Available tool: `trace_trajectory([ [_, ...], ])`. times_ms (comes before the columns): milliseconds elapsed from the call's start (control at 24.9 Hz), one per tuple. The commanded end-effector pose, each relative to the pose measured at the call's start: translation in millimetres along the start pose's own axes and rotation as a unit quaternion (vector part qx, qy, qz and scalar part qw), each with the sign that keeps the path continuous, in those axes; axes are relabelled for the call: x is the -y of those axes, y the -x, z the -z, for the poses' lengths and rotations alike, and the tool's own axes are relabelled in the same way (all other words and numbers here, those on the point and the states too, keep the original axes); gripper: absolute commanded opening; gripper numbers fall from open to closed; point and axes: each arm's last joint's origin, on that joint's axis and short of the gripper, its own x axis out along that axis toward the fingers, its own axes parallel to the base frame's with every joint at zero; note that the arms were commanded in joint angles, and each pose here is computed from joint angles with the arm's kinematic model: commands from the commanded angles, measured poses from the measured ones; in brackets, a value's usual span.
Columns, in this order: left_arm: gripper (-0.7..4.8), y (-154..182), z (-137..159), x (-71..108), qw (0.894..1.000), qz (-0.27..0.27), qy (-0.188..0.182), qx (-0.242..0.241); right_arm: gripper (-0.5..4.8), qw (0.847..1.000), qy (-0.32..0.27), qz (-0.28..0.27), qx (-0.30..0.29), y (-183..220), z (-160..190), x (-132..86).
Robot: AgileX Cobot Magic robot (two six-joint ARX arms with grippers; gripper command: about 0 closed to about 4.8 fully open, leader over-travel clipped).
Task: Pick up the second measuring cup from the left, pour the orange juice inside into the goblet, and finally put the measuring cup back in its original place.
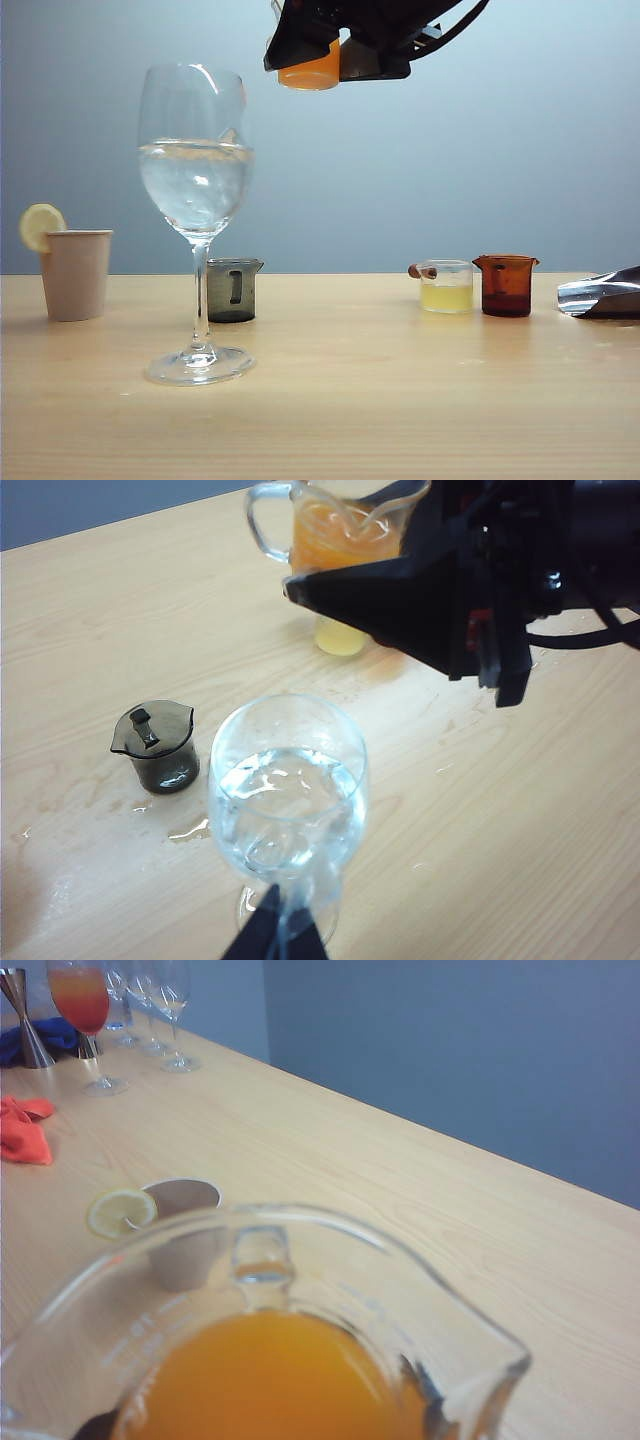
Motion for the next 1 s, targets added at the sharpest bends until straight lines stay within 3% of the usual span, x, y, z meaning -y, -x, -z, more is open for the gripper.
trace_trajectory([
  [40, -0.05, 1.4, -1.7, 0.2, 1.000, 0.000, -0.001, 0.006, 2.20, 1.000, 0.020, -0.010, 0.017, 1.5, -5.3, -6.2],
  [241, -0.05, 1.4, -1.7, 0.2, 1.000, 0.000, -0.001, 0.006, 2.20, 0.998, 0.055, -0.025, 0.016, 1.6, -5.9, -16.4],
  [763, -0.05, 1.4, -1.7, 0.1, 1.000, 0.000, -0.001, 0.006, 2.20, 0.991, 0.128, -0.024, 0.011, -14.0, -8.8, -16.5],
  [843, -0.05, 1.4, -1.7, 0.2, 1.000, 0.000, -0.001, 0.006, 2.20, 0.983, 0.180, -0.024, 0.013, -16.8, -10.7, -16.7],
  [1003, -0.05, 1.4, -1.7, 0.1, 1.000, 0.000, -0.001, 0.006, 2.20, 0.978, 0.208, -0.023, 0.014, -16.8, -10.8, -16.5],
])
